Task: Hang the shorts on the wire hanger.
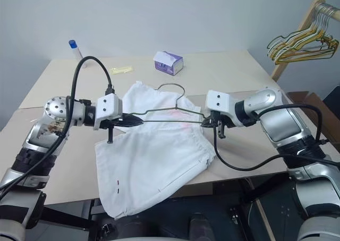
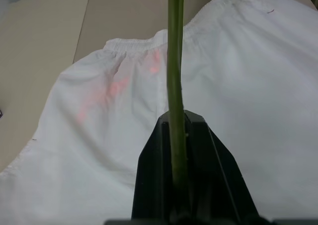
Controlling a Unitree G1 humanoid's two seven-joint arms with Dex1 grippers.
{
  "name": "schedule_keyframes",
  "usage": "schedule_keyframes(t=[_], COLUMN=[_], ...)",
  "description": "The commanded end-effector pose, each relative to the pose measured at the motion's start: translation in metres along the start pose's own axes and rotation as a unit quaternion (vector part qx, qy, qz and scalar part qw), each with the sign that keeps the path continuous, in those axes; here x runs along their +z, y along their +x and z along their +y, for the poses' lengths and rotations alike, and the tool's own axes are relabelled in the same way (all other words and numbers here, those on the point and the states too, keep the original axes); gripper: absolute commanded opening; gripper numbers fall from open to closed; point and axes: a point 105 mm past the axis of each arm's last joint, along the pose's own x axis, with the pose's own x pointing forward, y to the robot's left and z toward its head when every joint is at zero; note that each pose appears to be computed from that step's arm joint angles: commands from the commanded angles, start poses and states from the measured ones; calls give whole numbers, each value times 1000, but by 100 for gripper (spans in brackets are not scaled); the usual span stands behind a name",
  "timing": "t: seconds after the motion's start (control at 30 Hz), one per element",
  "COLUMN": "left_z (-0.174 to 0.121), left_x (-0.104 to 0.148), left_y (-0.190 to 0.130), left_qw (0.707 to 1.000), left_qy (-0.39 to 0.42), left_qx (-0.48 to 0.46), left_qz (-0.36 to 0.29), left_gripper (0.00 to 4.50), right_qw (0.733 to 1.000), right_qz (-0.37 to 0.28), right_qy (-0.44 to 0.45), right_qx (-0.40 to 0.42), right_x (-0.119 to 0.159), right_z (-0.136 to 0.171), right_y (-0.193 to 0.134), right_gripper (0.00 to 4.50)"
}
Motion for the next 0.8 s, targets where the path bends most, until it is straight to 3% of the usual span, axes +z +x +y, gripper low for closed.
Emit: schedule_keyframes(t=[0.03, 0.1, 0.27, 0.43, 0.6, 0.73, 0.8], left_z=[-1, 1, 19, 30, 26, 11, 5], left_x=[13, 15, 12, 7, 12, 26, 25], left_y=[-1, -3, -13, -31, -42, -43, -41], left_qw=[999, 999, 997, 992, 984, 972, 972], left_qy=[31, 26, 30, 3, -54, -69, -56], left_qx=[-14, -16, 44, 96, 112, 119, 125], left_qz=[-23, -40, -62, -82, -125, -189, -190], left_gripper=[54, 102, 271, 436, 446, 446, 446], right_qw=[999, 999, 999, 994, 966, 892, 872], right_qz=[-20, -21, -27, -32, -34, -47, -34], right_qy=[-13, -8, 18, 98, 244, 440, 482], right_qx=[-30, -25, -25, -42, -83, -91, -80], right_x=[10, 8, -2, -24, -59, -95, -108], right_z=[-7, -3, 7, 25, 34, 46, 57], right_y=[-16, -19, -28, -46, -66, -71, -66], right_gripper=[0, 0, 0, 0, 0, 0, 0])
